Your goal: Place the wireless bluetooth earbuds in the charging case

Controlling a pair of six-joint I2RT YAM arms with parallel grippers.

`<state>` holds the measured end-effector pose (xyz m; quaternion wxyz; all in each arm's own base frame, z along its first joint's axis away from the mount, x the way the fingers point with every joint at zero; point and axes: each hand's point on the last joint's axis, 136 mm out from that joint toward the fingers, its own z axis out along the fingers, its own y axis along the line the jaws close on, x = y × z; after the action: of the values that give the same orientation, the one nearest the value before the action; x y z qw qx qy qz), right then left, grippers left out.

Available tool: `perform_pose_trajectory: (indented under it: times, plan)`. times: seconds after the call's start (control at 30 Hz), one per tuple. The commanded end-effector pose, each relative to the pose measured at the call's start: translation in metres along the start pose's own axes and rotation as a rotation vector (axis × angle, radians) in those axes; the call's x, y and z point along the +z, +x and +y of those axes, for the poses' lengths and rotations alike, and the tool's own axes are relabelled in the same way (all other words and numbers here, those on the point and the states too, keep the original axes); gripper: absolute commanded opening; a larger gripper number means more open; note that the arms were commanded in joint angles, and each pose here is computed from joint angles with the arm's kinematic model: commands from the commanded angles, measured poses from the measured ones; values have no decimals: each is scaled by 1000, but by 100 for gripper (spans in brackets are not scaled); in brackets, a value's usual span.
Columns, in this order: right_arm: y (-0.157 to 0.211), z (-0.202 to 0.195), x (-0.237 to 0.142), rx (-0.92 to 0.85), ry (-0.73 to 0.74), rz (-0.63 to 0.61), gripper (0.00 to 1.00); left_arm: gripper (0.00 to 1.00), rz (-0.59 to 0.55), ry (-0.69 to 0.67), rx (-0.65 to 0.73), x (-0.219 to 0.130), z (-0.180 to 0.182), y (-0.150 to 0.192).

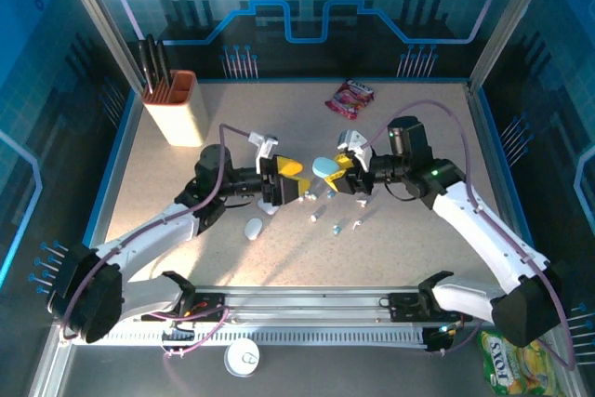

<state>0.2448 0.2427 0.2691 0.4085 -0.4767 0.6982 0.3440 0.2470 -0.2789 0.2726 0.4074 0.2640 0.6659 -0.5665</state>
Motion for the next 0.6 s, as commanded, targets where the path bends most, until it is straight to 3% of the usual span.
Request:
perform_pose_trajectory:
  times: [0.0,0.17,0.43,0.57]
  plan:
    - [-12,25,-13,64,-116,-8,29,98,-128,62,453,-6,-25,-21]
    - [-21,40,-19,74,-190,-4,28,97,9,177,526,0,-35,0]
    - [-25,52,-7,44,-237,46,27,86,47,260,507,11,-45,9]
    - [-29,50,0,15,-226,33,26,78,-3,263,461,18,-44,1]
